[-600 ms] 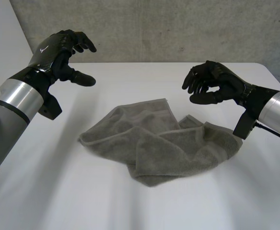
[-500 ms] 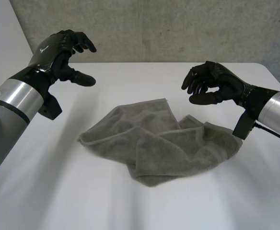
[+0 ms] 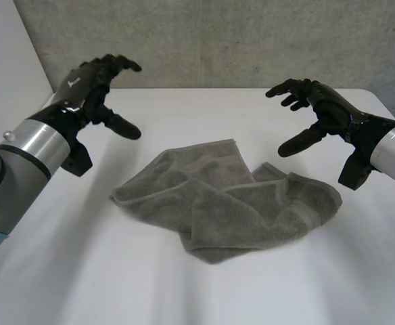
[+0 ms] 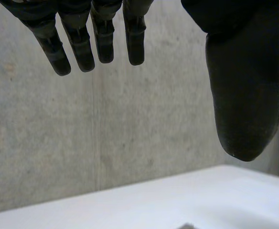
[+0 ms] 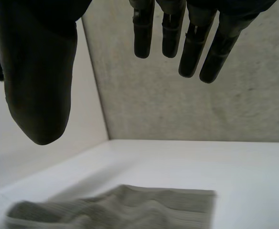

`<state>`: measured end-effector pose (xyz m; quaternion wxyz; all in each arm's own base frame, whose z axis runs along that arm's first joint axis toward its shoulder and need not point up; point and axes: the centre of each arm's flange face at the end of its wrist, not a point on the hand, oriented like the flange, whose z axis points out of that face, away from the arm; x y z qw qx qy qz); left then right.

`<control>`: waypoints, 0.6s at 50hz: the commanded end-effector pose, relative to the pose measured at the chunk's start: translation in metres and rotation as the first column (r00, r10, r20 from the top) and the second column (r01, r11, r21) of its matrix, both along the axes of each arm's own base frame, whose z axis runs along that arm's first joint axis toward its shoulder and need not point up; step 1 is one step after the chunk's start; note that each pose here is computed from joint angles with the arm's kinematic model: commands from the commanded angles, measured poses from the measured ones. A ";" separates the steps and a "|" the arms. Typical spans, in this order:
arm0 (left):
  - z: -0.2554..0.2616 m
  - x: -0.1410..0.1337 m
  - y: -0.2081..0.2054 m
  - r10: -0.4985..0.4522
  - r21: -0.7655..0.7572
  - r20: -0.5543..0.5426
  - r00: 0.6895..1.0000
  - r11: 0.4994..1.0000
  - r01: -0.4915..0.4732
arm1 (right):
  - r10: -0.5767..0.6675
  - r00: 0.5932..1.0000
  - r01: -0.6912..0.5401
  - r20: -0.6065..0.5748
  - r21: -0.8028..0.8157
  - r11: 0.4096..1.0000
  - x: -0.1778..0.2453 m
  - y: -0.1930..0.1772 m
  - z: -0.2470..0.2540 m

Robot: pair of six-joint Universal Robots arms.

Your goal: Fold the towel.

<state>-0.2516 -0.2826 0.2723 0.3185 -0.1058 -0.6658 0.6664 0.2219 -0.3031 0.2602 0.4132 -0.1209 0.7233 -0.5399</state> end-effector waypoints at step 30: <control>-0.126 -0.028 0.000 -0.123 0.245 0.589 0.798 0.969 -0.032 | -0.162 0.720 -0.072 -0.675 -0.305 0.950 0.053 0.013 -0.102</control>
